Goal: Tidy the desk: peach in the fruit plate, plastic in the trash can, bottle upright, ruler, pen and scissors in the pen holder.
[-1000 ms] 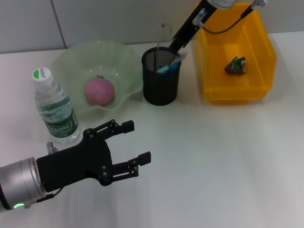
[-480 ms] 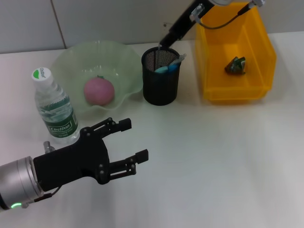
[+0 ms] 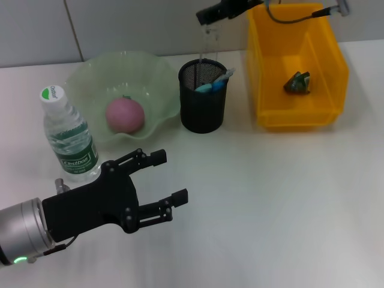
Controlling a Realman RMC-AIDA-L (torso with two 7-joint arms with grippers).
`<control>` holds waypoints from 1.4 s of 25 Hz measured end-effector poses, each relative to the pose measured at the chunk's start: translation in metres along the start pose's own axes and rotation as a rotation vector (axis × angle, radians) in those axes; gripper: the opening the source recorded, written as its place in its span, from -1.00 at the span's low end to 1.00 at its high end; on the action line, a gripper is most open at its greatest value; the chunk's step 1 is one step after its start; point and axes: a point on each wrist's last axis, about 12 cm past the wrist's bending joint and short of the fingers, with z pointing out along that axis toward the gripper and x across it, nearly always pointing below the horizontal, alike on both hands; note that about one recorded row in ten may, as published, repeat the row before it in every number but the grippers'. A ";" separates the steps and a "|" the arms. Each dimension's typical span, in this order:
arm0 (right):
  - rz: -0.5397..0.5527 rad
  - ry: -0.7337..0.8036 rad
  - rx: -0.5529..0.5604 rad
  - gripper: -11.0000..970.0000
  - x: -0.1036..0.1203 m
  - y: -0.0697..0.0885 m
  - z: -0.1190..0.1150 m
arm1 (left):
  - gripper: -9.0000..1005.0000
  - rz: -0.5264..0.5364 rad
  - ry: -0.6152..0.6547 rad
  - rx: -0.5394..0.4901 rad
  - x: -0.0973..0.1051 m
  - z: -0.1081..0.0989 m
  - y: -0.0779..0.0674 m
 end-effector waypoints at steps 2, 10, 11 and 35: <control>0.028 -0.057 -0.025 0.32 0.003 -0.004 -0.008 | 0.66 0.001 -0.001 0.002 0.000 0.000 0.000; 0.057 -0.316 -0.123 0.60 0.044 -0.003 -0.038 | 0.66 0.007 -0.003 0.008 -0.001 0.001 0.000; 0.082 -0.386 -0.179 0.60 0.064 -0.001 -0.041 | 0.66 0.007 -0.003 0.008 -0.001 0.001 0.000; -0.027 -0.524 -0.407 0.62 0.268 0.050 -0.041 | 0.67 -0.028 0.105 0.008 0.001 0.000 0.013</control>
